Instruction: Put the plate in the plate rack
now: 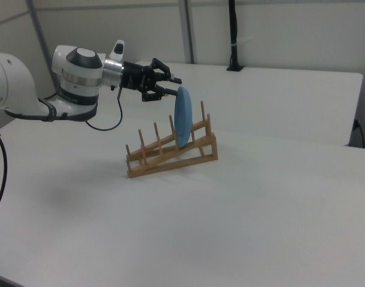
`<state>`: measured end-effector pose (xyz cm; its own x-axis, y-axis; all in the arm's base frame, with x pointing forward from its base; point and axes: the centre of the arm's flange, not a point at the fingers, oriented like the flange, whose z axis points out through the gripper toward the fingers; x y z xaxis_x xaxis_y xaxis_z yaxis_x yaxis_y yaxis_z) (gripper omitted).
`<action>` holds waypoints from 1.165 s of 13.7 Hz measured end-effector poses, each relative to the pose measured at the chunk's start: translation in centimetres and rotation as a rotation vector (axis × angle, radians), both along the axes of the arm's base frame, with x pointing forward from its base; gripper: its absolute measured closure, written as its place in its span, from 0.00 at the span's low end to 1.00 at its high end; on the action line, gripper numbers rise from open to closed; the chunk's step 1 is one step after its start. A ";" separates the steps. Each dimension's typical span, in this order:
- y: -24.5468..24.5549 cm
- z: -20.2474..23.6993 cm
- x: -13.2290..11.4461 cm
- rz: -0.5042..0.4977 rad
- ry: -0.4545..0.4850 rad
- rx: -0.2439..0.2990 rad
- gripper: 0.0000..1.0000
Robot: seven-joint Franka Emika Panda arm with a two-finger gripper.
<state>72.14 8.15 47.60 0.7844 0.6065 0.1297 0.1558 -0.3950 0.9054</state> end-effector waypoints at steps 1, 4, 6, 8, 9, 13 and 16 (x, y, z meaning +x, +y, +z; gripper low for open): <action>0.1 0.0 0.0 -0.004 -0.008 0.008 0.49; 0.4 -0.2 0.0 -0.033 -0.065 0.061 0.24; 1.3 -0.3 -0.1 -0.058 -0.126 0.123 0.19; 3.8 -0.3 -0.3 -0.085 -0.217 0.241 0.01; 4.9 -0.3 -0.5 -0.113 -0.254 0.321 0.01; 8.3 -0.3 -1.4 -0.305 -0.231 0.743 0.00; 7.8 1.3 -2.2 -0.443 -0.126 0.980 0.00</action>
